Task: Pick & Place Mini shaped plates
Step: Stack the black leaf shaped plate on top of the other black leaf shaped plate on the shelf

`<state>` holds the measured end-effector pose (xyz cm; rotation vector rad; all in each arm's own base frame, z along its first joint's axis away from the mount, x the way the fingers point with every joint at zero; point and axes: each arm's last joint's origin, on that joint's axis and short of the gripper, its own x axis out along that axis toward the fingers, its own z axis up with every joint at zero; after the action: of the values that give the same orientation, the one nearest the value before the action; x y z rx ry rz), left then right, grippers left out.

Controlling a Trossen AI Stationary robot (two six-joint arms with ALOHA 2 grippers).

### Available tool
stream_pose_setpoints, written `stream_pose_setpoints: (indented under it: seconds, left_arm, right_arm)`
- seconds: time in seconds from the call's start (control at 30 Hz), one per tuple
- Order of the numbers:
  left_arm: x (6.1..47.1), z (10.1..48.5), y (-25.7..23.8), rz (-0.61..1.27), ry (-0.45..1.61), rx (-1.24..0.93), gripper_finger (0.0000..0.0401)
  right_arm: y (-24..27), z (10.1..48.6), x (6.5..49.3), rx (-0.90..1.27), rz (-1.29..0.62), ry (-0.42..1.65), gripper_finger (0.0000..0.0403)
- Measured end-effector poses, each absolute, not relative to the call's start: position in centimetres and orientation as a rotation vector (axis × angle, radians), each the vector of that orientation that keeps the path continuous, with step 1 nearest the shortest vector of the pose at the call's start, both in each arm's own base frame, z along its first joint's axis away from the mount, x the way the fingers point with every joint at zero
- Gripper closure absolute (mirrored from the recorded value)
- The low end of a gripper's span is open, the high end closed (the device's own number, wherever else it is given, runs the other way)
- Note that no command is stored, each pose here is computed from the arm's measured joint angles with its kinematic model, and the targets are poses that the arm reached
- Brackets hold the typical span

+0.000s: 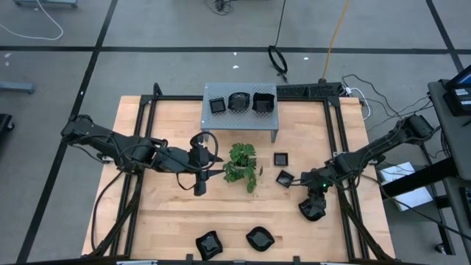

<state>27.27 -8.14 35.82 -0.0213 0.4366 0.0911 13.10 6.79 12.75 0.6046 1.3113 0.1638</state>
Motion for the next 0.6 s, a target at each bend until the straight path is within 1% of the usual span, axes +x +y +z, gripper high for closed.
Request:
stream_pose_setpoints:
  seconds: [0.1,0.23,0.47,0.6]
  left_arm:
    - [27.26,35.8,-8.13,0.091,0.44,-0.02,0.0242]
    - [27.23,35.74,-8.12,0.092,0.446,-0.017,0.0242]
    - [27.22,35.72,-8.12,0.092,0.449,-0.016,0.0242]
    - [27.22,35.72,-8.12,0.092,0.448,-0.016,0.0242]
  right_arm:
    - [6.79,12.73,13.08,0.592,0.176,1.312,0.0289]
    - [6.84,12.73,13.11,0.592,0.194,1.311,0.032]
    - [6.92,12.7,13.06,0.553,0.256,1.313,0.0392]
    - [7.03,12.75,13.08,0.533,0.308,1.308,0.0397]
